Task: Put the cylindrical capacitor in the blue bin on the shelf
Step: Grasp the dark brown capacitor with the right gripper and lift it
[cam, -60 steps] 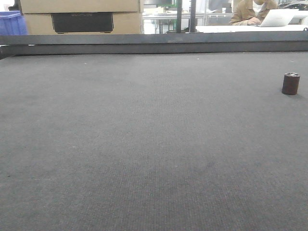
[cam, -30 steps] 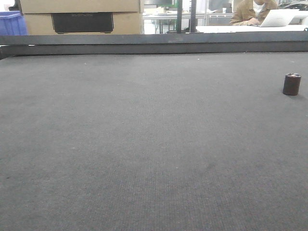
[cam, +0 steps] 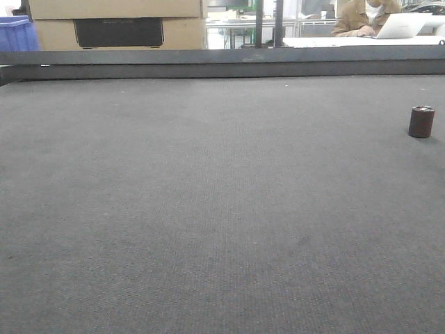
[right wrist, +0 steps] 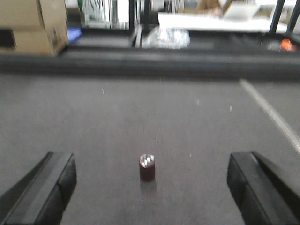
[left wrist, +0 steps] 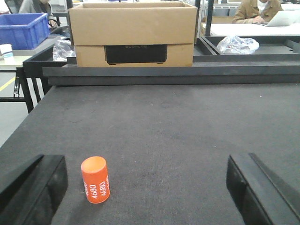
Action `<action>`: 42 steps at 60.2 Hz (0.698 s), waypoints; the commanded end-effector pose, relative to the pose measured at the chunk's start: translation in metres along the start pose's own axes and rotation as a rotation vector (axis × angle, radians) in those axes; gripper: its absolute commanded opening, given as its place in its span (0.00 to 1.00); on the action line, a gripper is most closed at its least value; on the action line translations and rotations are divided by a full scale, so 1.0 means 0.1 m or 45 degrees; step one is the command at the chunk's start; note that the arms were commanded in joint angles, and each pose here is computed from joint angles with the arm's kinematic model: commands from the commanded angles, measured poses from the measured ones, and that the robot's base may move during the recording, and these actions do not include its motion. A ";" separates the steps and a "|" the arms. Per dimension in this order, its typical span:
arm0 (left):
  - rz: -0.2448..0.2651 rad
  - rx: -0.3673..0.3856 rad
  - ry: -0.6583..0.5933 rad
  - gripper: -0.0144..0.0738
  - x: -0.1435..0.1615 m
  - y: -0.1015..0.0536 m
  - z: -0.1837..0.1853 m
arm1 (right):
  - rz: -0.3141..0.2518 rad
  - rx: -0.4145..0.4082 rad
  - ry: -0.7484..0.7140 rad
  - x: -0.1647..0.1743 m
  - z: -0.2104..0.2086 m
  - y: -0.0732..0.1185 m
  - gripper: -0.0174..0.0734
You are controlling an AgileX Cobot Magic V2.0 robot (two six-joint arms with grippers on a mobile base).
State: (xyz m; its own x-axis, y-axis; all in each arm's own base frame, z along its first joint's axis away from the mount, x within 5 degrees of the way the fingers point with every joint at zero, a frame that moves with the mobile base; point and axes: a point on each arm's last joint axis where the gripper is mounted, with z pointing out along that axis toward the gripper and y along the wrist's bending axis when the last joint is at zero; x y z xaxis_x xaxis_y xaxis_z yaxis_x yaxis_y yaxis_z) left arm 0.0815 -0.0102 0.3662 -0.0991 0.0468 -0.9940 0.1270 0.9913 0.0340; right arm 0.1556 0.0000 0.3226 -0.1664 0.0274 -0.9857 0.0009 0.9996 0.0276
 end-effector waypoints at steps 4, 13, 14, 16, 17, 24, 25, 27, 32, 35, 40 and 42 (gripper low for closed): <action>-0.019 0.011 -0.025 0.85 -0.03 -0.01 0.00 | -0.013 0.035 0.008 0.28 0.38 -0.04 0.81; -0.020 0.011 -0.025 0.85 -0.03 -0.01 0.00 | -0.023 0.067 0.015 0.57 0.76 -0.07 0.81; -0.020 0.011 -0.025 0.85 -0.03 -0.01 0.00 | -0.025 0.070 0.030 0.62 0.82 -0.08 0.81; -0.020 0.011 -0.025 0.85 -0.03 -0.01 0.00 | -0.031 0.077 0.018 0.68 0.91 -0.08 0.81; -0.020 0.011 -0.025 0.85 -0.03 -0.01 0.00 | -0.033 0.080 0.011 0.70 0.95 -0.09 0.81; -0.020 0.011 -0.027 0.85 -0.03 -0.01 0.00 | -0.050 0.105 -0.094 0.86 1.19 -0.11 0.81; -0.020 0.011 -0.027 0.85 -0.03 -0.01 0.00 | -0.053 0.108 -0.109 0.88 1.24 -0.11 0.81; -0.020 0.011 -0.027 0.85 -0.03 -0.01 0.00 | -0.057 0.112 -0.106 0.95 1.32 -0.12 0.81; -0.020 0.011 -0.027 0.85 -0.03 -0.01 0.00 | -0.063 0.117 -0.099 1.07 1.53 -0.13 0.81; -0.020 0.011 -0.027 0.85 -0.03 -0.01 0.00 | -0.065 0.117 -0.082 1.12 1.66 -0.13 0.81; -0.020 0.011 -0.027 0.85 -0.03 -0.01 0.00 | -0.065 0.117 -0.068 1.17 1.86 -0.13 0.81; -0.020 0.011 -0.027 0.85 -0.03 -0.01 0.00 | -0.065 0.117 -0.069 1.18 1.94 -0.14 0.81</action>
State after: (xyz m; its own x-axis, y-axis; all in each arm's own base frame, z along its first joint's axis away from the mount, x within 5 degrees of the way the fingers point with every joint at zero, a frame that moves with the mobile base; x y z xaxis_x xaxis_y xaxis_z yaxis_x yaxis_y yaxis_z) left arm 0.0815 -0.0102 0.3662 -0.0990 0.0459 -0.9940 0.1267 0.9914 0.0332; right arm 0.3109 -0.0092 0.1744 -0.1584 -0.0185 -0.9872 0.0854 0.9958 -0.0324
